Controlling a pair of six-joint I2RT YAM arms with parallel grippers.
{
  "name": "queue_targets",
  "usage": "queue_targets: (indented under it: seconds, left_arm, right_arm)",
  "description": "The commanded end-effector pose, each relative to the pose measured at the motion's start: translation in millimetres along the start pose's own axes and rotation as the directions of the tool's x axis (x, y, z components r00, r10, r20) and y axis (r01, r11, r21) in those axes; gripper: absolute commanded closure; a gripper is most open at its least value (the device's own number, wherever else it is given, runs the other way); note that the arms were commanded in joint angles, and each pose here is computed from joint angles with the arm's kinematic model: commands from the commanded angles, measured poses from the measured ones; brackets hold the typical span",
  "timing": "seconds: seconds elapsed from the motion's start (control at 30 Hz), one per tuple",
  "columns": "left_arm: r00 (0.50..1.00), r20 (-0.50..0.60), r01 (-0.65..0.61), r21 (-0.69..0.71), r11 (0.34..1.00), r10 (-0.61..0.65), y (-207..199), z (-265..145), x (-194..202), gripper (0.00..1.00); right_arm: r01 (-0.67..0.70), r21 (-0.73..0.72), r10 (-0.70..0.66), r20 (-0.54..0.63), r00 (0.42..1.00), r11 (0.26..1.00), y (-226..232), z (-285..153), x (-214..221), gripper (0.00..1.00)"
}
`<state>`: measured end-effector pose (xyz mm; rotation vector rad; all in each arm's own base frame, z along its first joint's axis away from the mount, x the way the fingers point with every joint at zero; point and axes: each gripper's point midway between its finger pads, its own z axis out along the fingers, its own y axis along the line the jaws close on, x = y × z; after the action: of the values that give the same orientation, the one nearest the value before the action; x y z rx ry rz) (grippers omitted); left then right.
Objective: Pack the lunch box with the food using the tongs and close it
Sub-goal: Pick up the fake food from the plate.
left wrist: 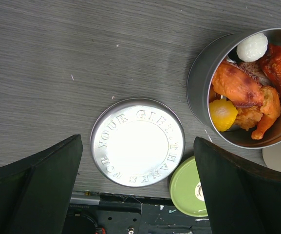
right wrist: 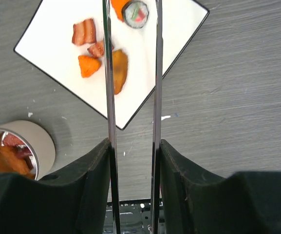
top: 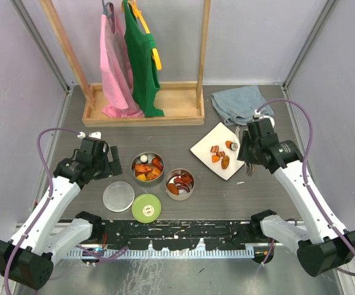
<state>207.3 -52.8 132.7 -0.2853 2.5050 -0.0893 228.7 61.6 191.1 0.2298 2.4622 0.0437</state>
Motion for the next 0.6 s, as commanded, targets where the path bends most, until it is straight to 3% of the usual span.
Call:
queue_targets:
  seconds: [0.0, 0.23, 0.57]
  left_arm:
    - [0.999, 0.039, 0.003, 0.008, 1.0, -0.003, -1.6, -4.7, -10.1, 0.02]
    - [0.999, 0.053, 0.0, 0.022, 1.0, -0.001, -3.2, -5.2, -11.8, 0.02]
    - [0.999, 0.048, -0.001, 0.017, 1.0, 0.0, -2.5, -5.4, -11.4, 0.02]
  right_arm:
    - [0.016, -0.113, -0.012, 0.035, 0.999, 0.993, 5.2, 7.1, -25.3, 0.54]
    - [-0.03, -0.052, 0.032, 0.046, 0.998, 0.998, -22.1, 28.5, -37.3, 0.54]
    - [-0.036, -0.104, 0.03, -0.061, 0.998, 0.994, -18.0, 50.7, -21.3, 0.5]
